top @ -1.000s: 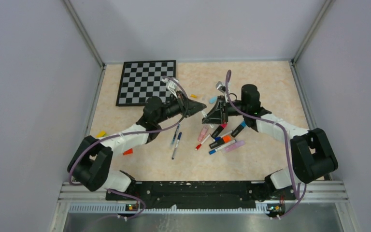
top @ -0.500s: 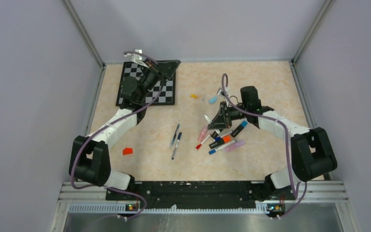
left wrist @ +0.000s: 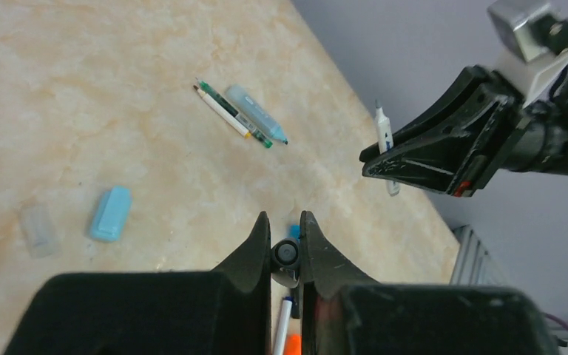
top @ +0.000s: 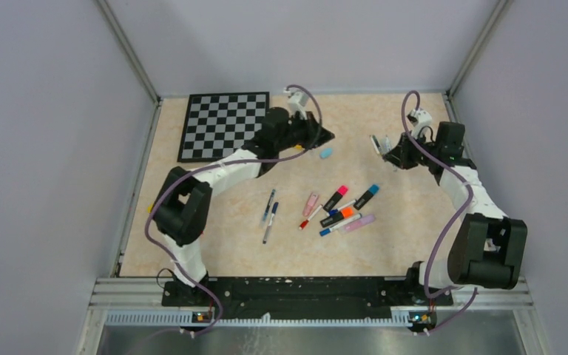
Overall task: Open the pen caps
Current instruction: Place the pen cap at the center of the board.
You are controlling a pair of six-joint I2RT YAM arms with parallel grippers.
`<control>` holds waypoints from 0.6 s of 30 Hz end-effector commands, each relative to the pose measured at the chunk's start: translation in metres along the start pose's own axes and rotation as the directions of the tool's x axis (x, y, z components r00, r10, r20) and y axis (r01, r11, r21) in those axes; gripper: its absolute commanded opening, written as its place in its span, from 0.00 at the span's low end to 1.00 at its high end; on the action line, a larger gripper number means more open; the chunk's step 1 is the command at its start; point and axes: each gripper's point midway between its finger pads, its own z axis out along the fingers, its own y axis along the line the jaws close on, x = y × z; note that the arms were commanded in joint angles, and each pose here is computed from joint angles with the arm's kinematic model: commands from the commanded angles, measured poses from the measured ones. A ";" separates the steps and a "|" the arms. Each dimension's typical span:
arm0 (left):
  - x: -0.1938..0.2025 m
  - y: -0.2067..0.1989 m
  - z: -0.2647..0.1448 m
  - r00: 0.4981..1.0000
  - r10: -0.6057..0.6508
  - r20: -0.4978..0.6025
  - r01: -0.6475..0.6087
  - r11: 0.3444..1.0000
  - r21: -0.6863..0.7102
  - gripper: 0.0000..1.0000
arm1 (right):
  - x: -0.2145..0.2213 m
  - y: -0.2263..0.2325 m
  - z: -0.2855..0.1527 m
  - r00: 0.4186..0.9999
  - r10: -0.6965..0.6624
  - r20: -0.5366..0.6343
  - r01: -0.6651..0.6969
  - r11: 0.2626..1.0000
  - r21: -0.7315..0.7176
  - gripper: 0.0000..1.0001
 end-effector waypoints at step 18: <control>0.106 0.081 0.122 0.871 0.293 -0.394 -0.418 0.863 -0.284 0.13 | 0.006 -0.053 -0.010 0.998 0.066 -0.010 -0.063 0.986 0.153 0.00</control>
